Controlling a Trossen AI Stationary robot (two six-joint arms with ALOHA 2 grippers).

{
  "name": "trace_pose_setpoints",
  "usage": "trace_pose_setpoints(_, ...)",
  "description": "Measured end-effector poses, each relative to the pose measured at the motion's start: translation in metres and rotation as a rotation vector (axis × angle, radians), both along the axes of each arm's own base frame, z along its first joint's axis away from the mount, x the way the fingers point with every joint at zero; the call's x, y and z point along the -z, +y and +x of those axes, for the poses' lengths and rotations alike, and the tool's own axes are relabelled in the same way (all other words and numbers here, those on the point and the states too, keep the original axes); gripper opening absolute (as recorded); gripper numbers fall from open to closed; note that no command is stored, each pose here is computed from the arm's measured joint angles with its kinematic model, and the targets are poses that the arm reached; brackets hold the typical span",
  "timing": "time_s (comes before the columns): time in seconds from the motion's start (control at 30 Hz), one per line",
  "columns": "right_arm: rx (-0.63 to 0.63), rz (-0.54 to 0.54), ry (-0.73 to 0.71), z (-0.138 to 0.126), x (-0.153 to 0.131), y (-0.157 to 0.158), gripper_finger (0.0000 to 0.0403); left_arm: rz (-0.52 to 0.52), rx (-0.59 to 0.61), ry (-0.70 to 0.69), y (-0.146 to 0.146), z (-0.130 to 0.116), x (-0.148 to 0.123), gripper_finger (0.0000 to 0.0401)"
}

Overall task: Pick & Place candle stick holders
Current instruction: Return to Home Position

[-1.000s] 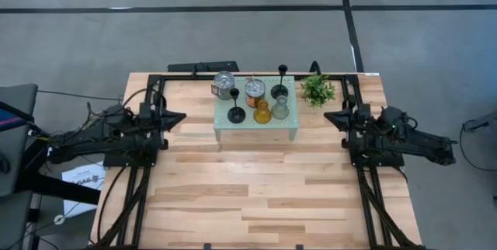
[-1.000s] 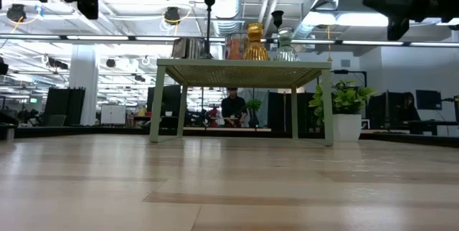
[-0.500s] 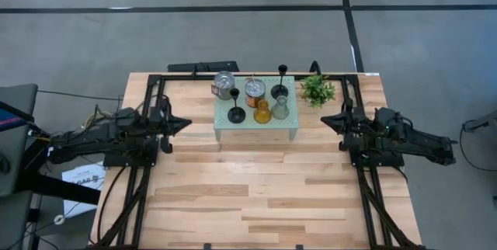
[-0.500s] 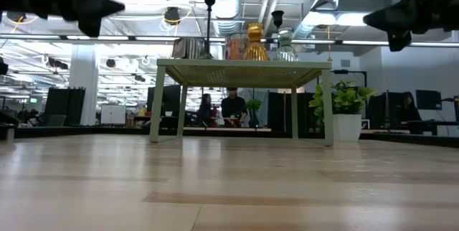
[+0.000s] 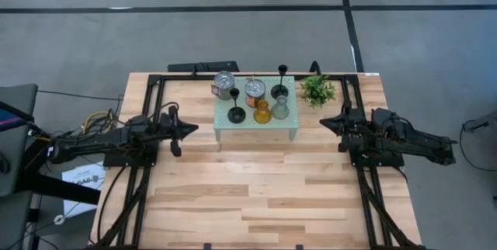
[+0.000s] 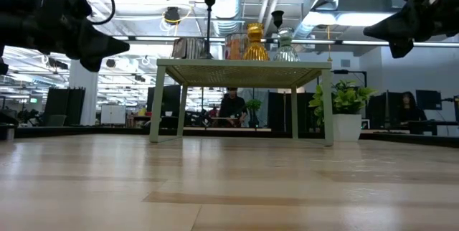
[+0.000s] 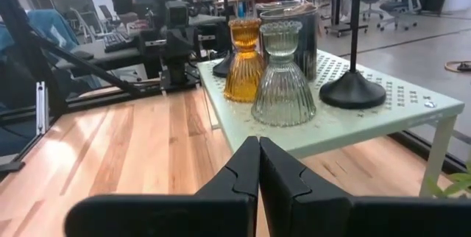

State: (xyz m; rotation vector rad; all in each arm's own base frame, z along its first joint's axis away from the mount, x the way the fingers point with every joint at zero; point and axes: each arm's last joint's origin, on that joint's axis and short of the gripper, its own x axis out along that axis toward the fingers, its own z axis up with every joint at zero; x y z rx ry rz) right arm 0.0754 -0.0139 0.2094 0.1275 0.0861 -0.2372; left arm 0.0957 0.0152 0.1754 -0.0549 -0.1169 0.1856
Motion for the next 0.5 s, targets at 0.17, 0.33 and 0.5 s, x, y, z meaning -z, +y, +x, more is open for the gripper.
trace_pose_setpoints(0.17,0.041,-0.003,0.011,-0.0004,0.0010,-0.0011,0.0000,0.014,-0.031,0.000,0.0008,-0.0002,-0.0004,0.0003)
trace_pose_setpoints(0.33,0.051,0.025,0.005,-0.0005,0.0011,-0.0013,0.0000,0.014,-0.032,0.001,0.0008,-0.0002,-0.0004,0.0003)
trace_pose_setpoints(0.5,0.091,0.063,0.030,0.0000,0.0041,-0.0024,0.0000,0.014,-0.032,0.001,0.0008,-0.0002,-0.0003,0.0004)
